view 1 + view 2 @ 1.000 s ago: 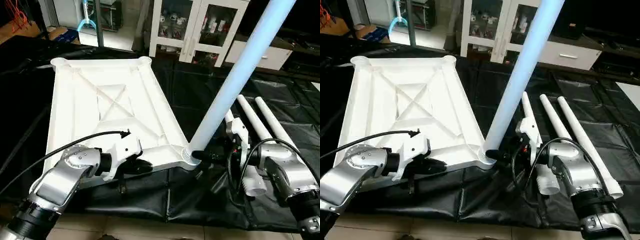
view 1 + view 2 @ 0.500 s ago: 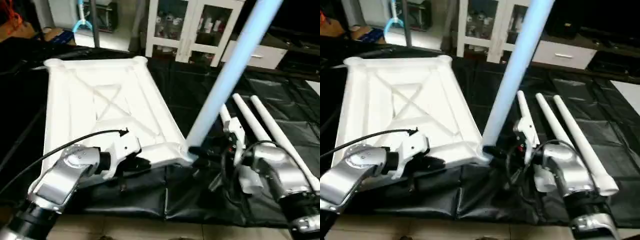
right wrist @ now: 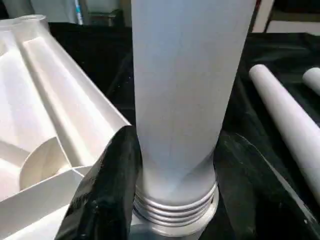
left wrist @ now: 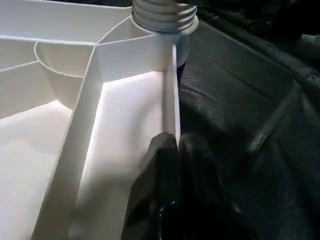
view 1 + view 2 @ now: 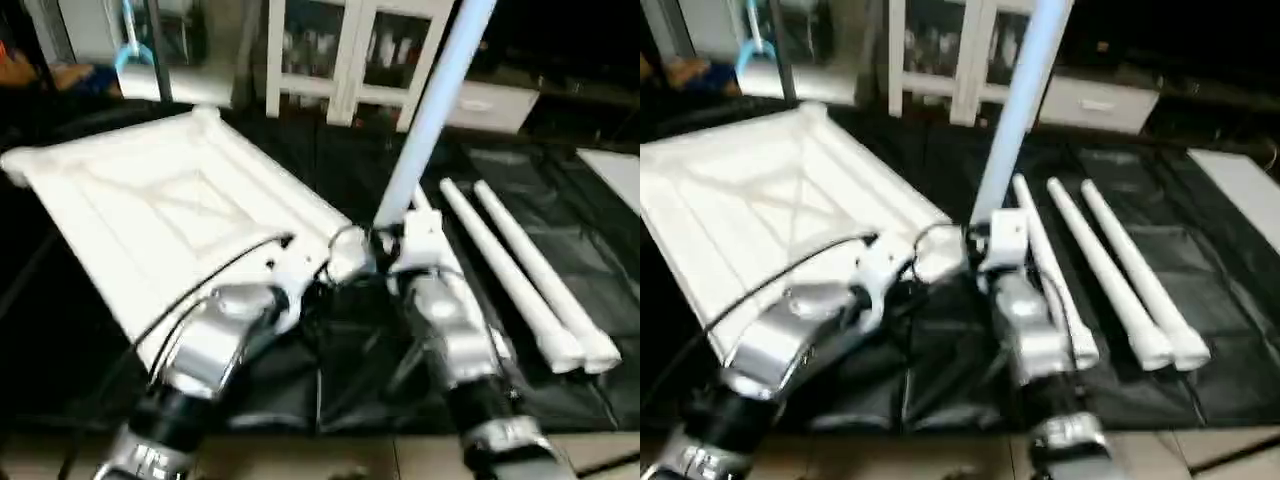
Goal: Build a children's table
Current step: Rotate leg to tighten
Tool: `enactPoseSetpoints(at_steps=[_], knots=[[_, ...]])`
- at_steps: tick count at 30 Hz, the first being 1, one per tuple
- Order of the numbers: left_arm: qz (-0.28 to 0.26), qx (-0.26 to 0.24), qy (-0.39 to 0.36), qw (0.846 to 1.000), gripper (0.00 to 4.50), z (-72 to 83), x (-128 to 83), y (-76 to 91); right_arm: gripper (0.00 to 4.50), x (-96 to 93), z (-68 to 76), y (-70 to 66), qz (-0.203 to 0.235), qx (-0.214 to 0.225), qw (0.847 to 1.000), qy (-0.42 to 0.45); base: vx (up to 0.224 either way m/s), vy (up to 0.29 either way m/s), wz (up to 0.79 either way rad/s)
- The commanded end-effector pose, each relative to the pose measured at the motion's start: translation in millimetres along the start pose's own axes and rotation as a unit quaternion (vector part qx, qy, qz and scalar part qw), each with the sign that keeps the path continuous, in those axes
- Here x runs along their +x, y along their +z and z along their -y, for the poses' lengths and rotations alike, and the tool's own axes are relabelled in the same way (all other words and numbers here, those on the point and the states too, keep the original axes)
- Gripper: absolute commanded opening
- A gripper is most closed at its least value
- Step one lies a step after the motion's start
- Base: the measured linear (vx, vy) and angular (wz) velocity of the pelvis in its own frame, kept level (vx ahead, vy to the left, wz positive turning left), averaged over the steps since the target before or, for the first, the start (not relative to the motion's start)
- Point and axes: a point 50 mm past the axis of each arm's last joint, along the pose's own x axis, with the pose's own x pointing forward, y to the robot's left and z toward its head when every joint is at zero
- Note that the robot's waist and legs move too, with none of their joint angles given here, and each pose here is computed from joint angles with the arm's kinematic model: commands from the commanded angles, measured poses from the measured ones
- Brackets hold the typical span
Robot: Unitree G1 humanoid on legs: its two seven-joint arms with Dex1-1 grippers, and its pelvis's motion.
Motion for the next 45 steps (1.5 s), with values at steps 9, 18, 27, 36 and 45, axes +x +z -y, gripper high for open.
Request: enactPoseSetpoints(at_steps=[9,18,27,36,45], knots=[[0.036,0.077,-0.065,0.994,0.00,0.7,-19.0,7.5,2.61,-14.5,3.9,4.5,0.026,-0.020,0.991,0.132,0.000,0.000,0.00],[0.013,0.137,-0.181,0.974,0.00,-11.6,-54.1,-22.4,3.09,-45.3,53.4,29.1,-0.024,-0.080,0.936,0.342,0.000,0.000,0.00],[0.023,0.142,-0.215,0.966,0.00,-6.9,-59.3,-21.8,3.09,-56.2,83.0,23.1,-0.093,-0.111,0.902,0.407,0.000,0.000,0.00],[0.027,0.146,-0.226,0.963,0.00,-5.0,-60.5,-22.0,2.45,-52.8,83.2,19.7,-0.098,-0.087,0.893,0.431,0.000,0.000,0.00],[0.023,0.145,-0.230,0.962,0.00,-4.5,-61.4,-22.9,2.03,-50.6,83.2,19.9,-0.081,-0.073,0.898,0.426,0.000,0.000,0.00]])
